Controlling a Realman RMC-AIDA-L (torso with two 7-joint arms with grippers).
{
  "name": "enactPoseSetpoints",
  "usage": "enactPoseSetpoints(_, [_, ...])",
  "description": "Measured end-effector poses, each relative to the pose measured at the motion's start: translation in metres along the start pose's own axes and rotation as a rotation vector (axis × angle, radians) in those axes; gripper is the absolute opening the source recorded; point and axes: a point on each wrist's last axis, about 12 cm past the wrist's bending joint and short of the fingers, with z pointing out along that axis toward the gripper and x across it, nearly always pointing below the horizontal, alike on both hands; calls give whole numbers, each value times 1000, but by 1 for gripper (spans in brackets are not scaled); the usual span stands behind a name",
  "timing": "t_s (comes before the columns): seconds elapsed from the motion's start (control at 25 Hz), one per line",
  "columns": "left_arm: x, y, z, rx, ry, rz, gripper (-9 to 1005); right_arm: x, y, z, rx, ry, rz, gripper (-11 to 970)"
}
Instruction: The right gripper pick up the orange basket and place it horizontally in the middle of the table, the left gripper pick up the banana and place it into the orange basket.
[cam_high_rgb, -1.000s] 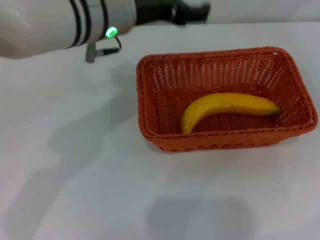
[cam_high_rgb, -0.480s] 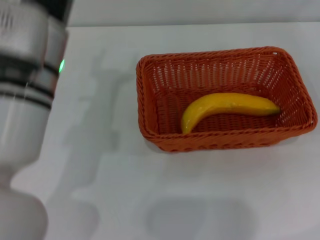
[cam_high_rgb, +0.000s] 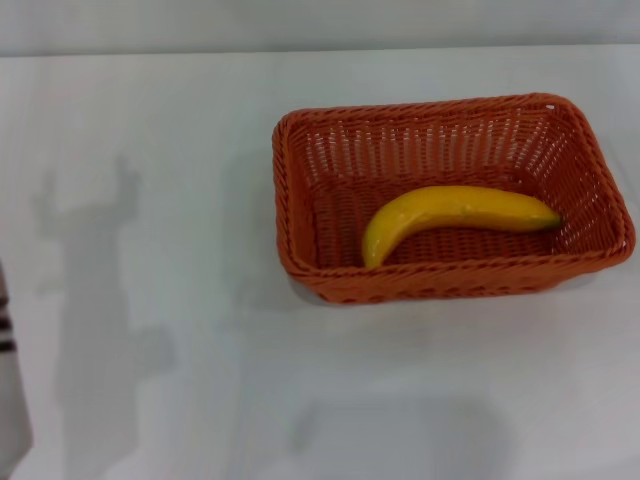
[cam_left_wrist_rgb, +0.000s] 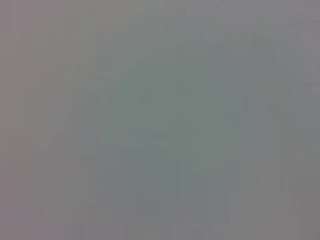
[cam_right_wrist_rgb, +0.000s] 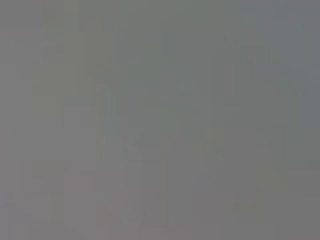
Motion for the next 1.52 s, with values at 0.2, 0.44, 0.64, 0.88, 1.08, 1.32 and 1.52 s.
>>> enactPoseSetpoints(0.2, [16,11,-21,-24,120,13,892,-4,-9,-1,44,-8,-23,843])
enactPoseSetpoints(0.44, [31,20,-53,-8,233,39,892,-10,-21,-6,95,-13,-37,843])
enactPoseSetpoints(0.64, [39,26,-67,3,293,22,892,-10,-24,-5,113,-6,-58,843])
enactPoseSetpoints(0.88, [46,35,-78,-20,318,12,892,-9,-25,-5,127,0,-63,843])
enactPoseSetpoints(1.08, [49,40,-80,-34,325,17,892,-10,-28,-6,144,-3,-61,843])
enactPoseSetpoints(1.32, [49,40,-75,-33,308,20,892,-8,-25,-6,141,-4,-55,843])
enactPoseSetpoints(1.52, [50,43,-75,-37,308,13,892,-7,-26,-10,146,1,-52,843])
